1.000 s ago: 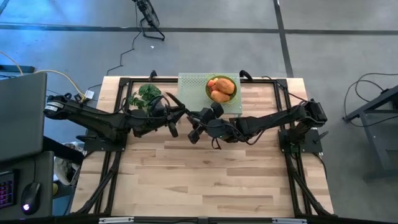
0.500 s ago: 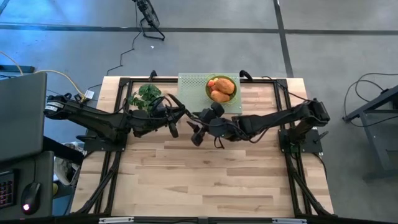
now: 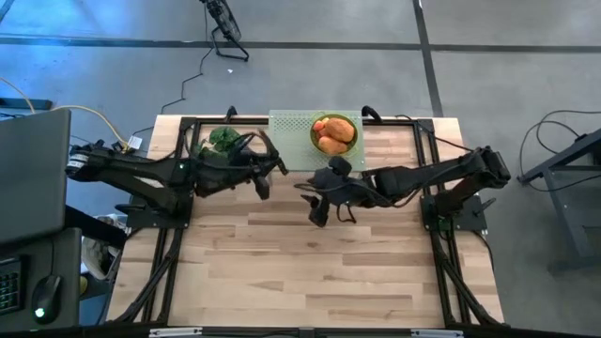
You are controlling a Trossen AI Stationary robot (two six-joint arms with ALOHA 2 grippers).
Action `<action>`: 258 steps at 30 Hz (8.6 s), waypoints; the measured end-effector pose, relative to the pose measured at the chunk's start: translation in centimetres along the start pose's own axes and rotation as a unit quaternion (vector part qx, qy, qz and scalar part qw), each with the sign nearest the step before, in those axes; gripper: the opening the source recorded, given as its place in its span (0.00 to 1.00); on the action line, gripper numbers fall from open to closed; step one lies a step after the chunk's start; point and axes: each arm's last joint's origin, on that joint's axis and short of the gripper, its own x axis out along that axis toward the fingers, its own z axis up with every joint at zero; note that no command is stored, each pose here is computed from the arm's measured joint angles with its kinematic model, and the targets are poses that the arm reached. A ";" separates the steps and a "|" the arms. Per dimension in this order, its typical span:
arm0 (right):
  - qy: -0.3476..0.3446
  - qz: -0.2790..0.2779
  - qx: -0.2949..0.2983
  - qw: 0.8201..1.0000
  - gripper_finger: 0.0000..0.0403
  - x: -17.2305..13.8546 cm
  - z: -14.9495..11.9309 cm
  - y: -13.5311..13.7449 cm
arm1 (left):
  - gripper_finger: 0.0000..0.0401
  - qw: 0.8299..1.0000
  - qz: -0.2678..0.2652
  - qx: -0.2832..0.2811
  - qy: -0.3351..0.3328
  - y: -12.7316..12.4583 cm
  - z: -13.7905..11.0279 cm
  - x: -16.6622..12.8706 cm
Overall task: Pick & Place Fruit
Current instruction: Put the knife on the shelf, then return to Home Position
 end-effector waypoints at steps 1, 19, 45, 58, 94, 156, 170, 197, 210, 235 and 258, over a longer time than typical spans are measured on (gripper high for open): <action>0.014 0.003 -0.007 1.000 0.52 0.0 -0.3 0.0 | 0.11 1.000 0.003 -0.005 0.008 0.3 0.4 0.1; 0.177 0.038 -0.140 0.974 0.48 -1.2 -5.6 1.6 | 0.11 0.979 -0.072 -0.145 0.121 6.3 3.3 3.1; 0.166 0.054 -0.123 0.977 0.47 -0.2 -7.4 2.1 | 0.12 0.894 -0.030 -0.364 0.261 14.1 3.3 8.2; 0.166 0.054 -0.123 0.977 0.47 -0.1 -7.4 2.1 | 0.12 0.868 0.005 -0.371 0.331 14.3 5.5 11.8; 0.158 0.057 -0.119 0.979 0.47 -0.1 -7.3 2.2 | 0.12 0.782 0.057 -0.415 0.462 18.3 0.8 17.2; 0.158 0.058 -0.118 0.979 0.47 -0.1 -7.3 2.2 | 0.42 0.773 -0.006 -0.402 0.491 18.7 -0.4 18.2; 0.158 0.058 -0.118 0.979 0.47 -0.1 -7.3 2.2 | 0.48 0.726 -0.048 -0.457 0.512 18.7 -0.2 17.8; 0.158 0.058 -0.118 0.979 0.47 -0.1 -7.3 2.2 | 0.48 0.723 -0.026 -0.431 0.539 17.4 -1.0 17.5; 0.165 0.055 -0.122 0.977 0.47 -0.1 -7.4 2.1 | 0.48 0.735 -0.093 -0.425 0.521 17.2 -0.5 18.0; 0.083 0.008 -0.128 0.988 0.47 -9.3 -5.2 -0.8 | 0.48 0.881 -0.235 -0.149 0.381 15.3 7.6 9.0; -0.046 0.031 -0.057 0.997 0.47 -11.7 -11.0 -4.7 | 0.48 0.941 -0.286 -0.026 0.178 14.3 -0.6 -7.0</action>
